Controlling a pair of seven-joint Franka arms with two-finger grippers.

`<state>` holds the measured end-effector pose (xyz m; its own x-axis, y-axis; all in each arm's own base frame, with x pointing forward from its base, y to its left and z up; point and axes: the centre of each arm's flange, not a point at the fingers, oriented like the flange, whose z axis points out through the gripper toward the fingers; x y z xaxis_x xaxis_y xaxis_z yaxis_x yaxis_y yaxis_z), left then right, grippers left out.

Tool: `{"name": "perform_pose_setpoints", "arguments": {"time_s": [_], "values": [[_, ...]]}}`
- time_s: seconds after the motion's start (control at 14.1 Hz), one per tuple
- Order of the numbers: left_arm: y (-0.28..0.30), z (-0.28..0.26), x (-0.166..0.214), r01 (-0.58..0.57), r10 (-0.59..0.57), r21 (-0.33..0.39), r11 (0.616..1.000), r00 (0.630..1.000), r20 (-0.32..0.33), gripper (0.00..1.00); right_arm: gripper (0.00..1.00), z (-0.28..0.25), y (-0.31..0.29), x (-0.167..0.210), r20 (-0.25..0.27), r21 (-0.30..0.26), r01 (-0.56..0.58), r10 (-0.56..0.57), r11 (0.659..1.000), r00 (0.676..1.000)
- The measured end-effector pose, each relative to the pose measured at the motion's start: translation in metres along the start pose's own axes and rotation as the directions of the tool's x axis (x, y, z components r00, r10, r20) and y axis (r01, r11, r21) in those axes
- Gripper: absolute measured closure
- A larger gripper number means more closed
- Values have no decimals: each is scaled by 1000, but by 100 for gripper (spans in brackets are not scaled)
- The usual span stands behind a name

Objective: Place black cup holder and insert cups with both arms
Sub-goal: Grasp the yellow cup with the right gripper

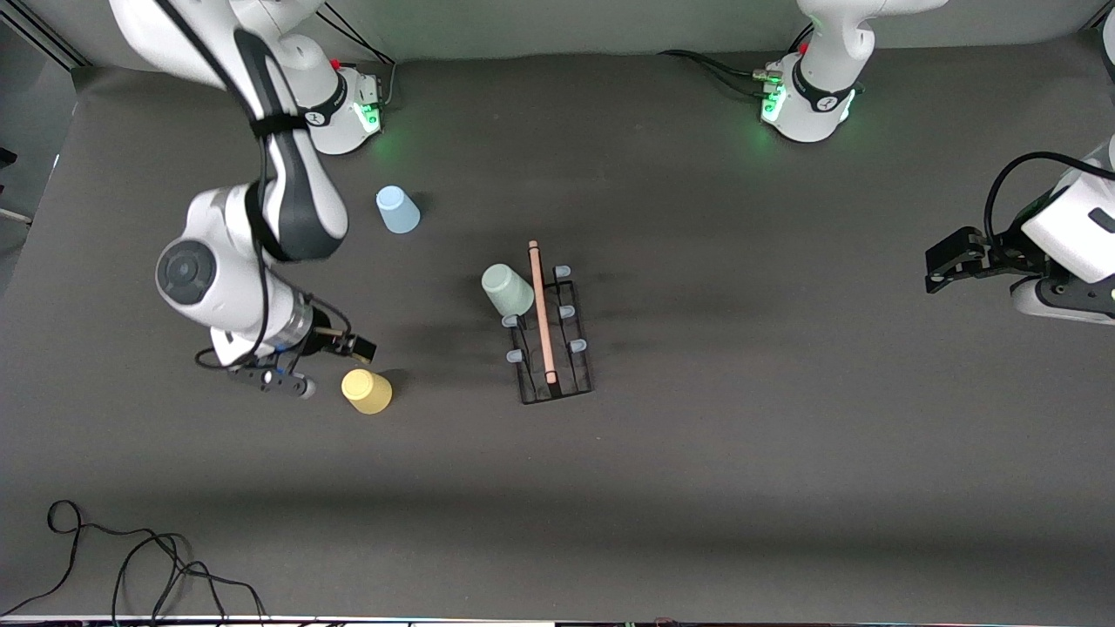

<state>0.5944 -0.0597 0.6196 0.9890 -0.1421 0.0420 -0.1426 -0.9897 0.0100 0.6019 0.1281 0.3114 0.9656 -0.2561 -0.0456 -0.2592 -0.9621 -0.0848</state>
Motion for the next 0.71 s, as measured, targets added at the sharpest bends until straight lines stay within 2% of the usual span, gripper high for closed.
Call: {"name": "perform_pose_setpoints", "arguments": {"time_s": [0.21,0.57,0.64,0.71], "values": [[-1,0,0,-1,1,16,1000,1000,0,1,0,39,11,17,-7,16,-6,6,1000,1000],[-2,0,-1,-1,1,20,1000,1000,5,1,0,87,6,23,-45,-16,-11,10,1000,999],[-1,0,0,-2,2,20,1000,1000,5,1,3,90,6,24,-46,-20,-9,8,1000,999],[0,0,0,-3,3,20,1000,1000,4,1,14,90,5,24,-47,-20,-8,7,1000,999]]}}
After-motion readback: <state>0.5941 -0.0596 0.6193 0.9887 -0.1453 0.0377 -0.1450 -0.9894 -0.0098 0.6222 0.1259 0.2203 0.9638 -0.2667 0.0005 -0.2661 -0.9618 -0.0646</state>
